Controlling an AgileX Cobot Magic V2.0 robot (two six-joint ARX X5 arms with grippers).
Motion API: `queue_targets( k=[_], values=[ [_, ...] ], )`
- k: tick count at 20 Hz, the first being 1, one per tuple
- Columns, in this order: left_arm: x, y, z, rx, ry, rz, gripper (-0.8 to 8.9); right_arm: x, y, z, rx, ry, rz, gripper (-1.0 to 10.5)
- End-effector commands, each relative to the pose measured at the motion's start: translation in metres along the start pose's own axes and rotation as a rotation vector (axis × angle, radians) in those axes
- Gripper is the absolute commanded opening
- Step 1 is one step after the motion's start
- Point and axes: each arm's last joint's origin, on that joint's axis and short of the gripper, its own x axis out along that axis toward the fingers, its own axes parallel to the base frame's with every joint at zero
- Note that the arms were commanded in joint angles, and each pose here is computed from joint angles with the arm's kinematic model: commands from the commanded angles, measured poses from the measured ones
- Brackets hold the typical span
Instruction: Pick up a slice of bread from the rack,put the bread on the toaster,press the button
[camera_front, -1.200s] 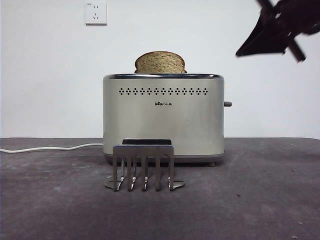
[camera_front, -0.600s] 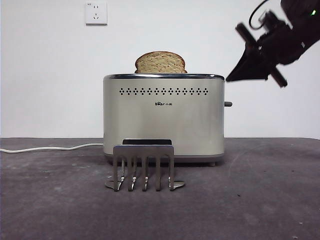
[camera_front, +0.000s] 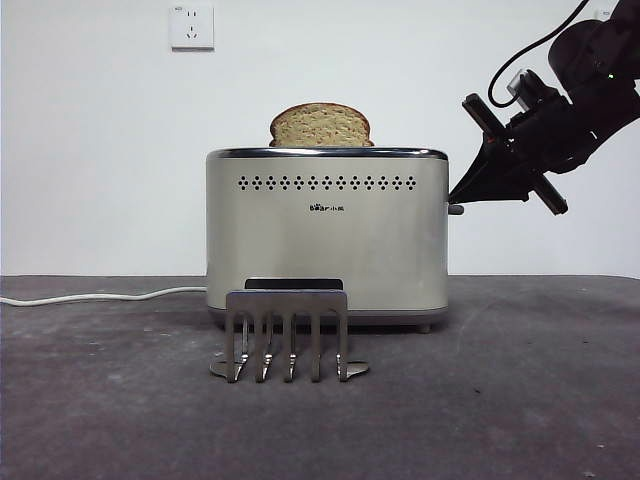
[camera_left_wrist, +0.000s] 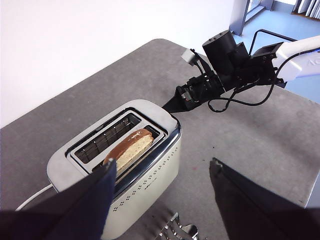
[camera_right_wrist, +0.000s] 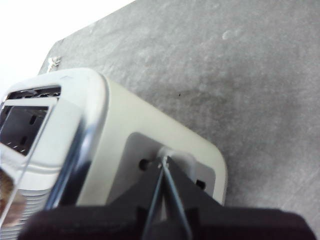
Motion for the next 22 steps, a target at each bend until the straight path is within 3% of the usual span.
queue_targets(
  k=[1,9,16,22],
  values=[
    [0.002,-0.001,-0.002,-0.011,0.007,-0.004,3.19,0.012,-0.013,-0.011,0.024,0.043,-0.017,-0.1],
    [0.002,-0.001,-0.002,-0.015,0.016,-0.005,3.19,0.019,-0.023,-0.022,-0.004,0.098,-0.066,-0.1],
    [0.002,-0.001,-0.003,-0.017,0.024,-0.006,3.19,0.03,-0.038,-0.036,0.032,0.158,-0.092,-0.1],
    [0.002,-0.001,-0.004,-0.018,0.03,-0.007,3.19,0.03,-0.038,-0.037,0.038,0.168,-0.095,-0.1]
  ],
)
